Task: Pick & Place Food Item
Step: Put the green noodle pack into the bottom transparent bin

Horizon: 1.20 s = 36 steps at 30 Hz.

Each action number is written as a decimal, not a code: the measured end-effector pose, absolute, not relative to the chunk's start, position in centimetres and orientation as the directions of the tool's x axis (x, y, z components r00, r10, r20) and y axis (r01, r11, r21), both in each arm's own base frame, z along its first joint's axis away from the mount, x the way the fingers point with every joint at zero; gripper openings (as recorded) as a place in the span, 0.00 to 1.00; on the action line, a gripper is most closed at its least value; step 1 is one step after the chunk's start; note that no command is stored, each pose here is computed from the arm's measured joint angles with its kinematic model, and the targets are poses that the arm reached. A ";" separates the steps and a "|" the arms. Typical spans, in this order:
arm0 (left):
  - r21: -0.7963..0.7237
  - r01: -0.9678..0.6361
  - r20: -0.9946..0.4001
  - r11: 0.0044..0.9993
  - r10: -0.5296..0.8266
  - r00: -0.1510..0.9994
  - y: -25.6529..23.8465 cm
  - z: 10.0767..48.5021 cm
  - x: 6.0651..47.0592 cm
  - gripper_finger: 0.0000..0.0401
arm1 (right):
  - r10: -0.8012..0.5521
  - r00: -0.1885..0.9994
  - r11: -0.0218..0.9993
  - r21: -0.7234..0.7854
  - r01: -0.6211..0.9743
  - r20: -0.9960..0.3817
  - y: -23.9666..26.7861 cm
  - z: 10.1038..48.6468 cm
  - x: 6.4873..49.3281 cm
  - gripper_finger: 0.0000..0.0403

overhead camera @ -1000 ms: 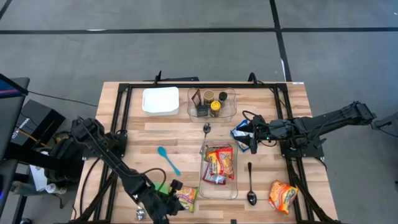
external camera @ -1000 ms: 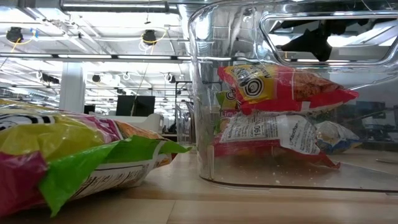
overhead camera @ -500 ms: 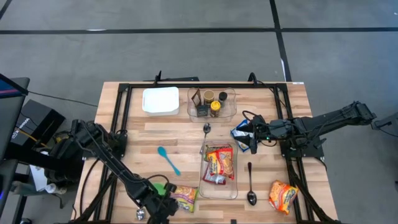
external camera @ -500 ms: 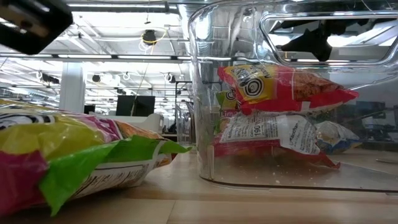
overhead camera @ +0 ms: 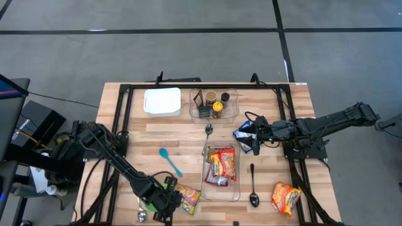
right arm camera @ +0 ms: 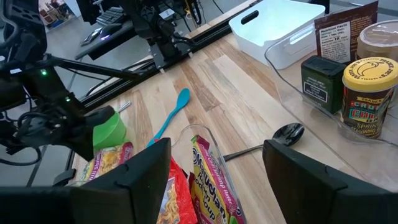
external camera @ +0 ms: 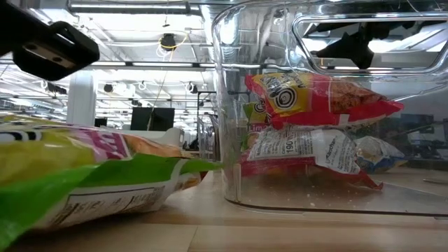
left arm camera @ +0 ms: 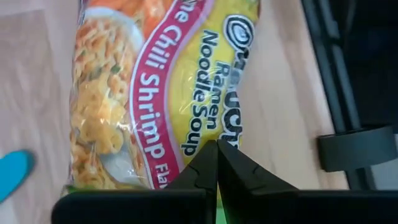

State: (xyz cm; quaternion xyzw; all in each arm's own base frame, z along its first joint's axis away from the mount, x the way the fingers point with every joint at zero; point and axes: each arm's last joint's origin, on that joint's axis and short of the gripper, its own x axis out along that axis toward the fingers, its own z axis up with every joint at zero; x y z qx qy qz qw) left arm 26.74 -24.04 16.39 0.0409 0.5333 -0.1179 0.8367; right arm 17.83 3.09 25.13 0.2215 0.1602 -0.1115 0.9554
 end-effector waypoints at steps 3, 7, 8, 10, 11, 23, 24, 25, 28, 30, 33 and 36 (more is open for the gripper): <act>-0.049 0.228 -0.906 0.972 -0.139 0.399 -23.6 16.3 26.9 0.00 | -0.142 0.924 0.877 0.387 0.284 -0.355 3.1 25.1 17.8 0.62; -0.047 0.205 -0.907 0.978 -0.128 0.401 -23.0 16.3 27.5 0.00 | -0.143 0.924 0.877 0.387 0.285 -0.355 3.1 25.1 17.8 0.62; -0.047 0.199 -0.907 0.979 -0.125 0.402 -22.8 16.3 27.6 0.00 | -0.143 0.924 0.877 0.387 0.285 -0.355 3.1 25.1 17.8 0.62; -0.047 0.188 -0.907 0.981 -0.121 0.403 -22.5 16.3 27.9 0.00 | -0.143 0.924 0.877 0.387 0.285 -0.355 3.1 25.1 17.8 0.62; -0.047 0.184 -0.907 0.982 -0.119 0.404 -22.4 16.3 28.0 0.00 | -0.143 0.924 0.877 0.387 0.285 -0.355 3.1 25.1 17.8 0.62; -0.009 0.125 -0.935 0.992 -0.052 0.350 -20.3 16.1 28.6 0.00 | -0.142 0.924 0.877 0.387 0.284 -0.355 3.1 25.1 17.8 0.62; -0.003 0.119 -0.937 0.993 -0.044 0.346 -20.1 16.1 28.7 0.00 | -0.142 0.924 0.877 0.387 0.284 -0.355 3.1 25.1 17.8 0.62; 0.006 0.112 -0.938 0.994 -0.034 0.344 -19.9 16.1 28.7 0.00 | -0.142 0.924 0.877 0.387 0.284 -0.355 3.1 25.1 17.8 0.62; 0.031 0.096 -0.939 0.995 -0.004 0.345 -19.5 16.1 28.8 0.00 | -0.142 0.924 0.877 0.387 0.284 -0.355 3.1 25.1 17.8 0.62; 0.040 0.087 -0.940 0.995 0.008 0.342 -19.2 16.1 28.9 0.00 | -0.142 0.924 0.877 0.387 0.284 -0.355 3.1 25.1 17.8 0.62; 0.040 0.080 -0.940 0.996 0.010 0.342 -19.0 16.1 29.0 0.00 | -0.142 0.924 0.877 0.387 0.284 -0.355 3.1 25.1 17.8 0.62; 0.040 0.076 -0.940 0.996 0.012 0.342 -18.9 16.1 29.1 0.00 | -0.142 0.924 0.877 0.387 0.284 -0.355 3.1 25.1 17.8 0.62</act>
